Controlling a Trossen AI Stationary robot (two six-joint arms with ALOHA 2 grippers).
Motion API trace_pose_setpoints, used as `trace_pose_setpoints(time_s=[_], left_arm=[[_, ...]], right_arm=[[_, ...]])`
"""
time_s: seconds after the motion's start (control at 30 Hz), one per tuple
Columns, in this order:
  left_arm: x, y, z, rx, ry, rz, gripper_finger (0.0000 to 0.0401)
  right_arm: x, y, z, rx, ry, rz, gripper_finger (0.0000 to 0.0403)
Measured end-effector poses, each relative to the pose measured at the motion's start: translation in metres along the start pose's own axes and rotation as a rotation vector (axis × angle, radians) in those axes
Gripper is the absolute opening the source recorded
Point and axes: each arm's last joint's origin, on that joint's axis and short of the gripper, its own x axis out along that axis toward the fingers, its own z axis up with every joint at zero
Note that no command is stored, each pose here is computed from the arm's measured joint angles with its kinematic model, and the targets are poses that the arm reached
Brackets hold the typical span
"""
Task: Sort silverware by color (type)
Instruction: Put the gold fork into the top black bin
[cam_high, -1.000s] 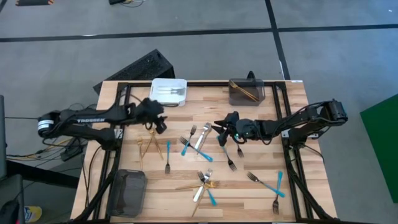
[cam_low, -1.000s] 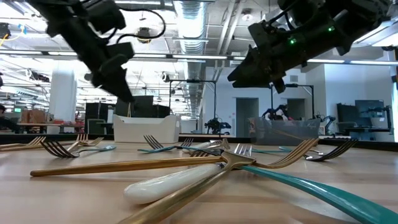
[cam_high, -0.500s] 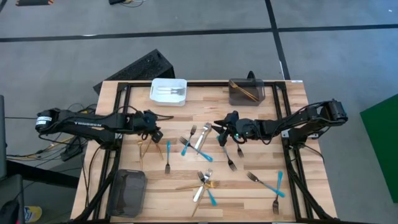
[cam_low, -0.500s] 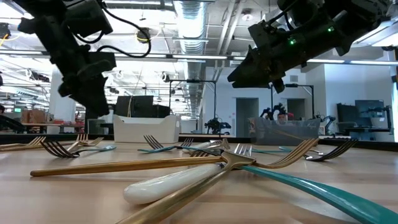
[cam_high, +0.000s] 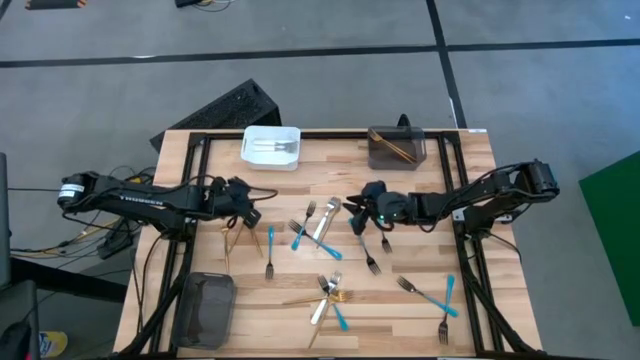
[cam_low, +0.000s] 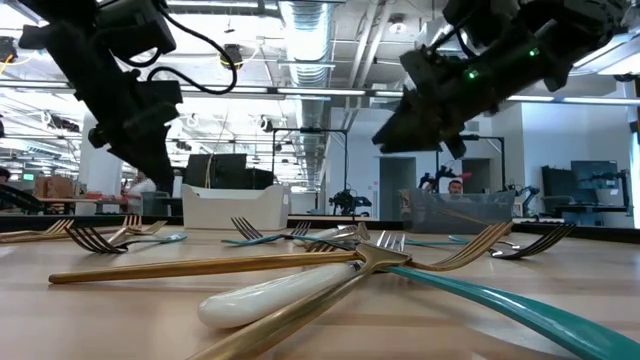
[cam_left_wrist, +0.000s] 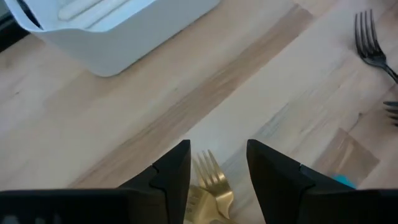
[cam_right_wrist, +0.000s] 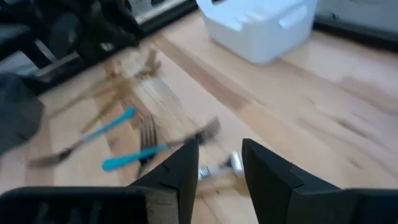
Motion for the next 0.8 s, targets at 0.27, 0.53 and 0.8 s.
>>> trace_pose_setpoints(time_s=[0.27, 0.53, 0.8], left_arm=[[0.0, -0.001, -0.001, 0.003, 0.032, -0.041, 0.0143], [0.0, -0.001, 0.0, 0.036, 0.015, -0.028, 0.0143], [0.0, -0.002, 0.007, -0.031, -0.104, 0.033, 0.0143]], right_arm=[[-0.011, -0.016, -0.01, 0.059, 0.169, -0.129, 0.0113], [-0.03, -0.022, -0.021, 0.1, 0.322, -0.225, 0.0112], [-0.013, -0.017, -0.028, 0.157, 0.357, -0.141, 0.0112]])
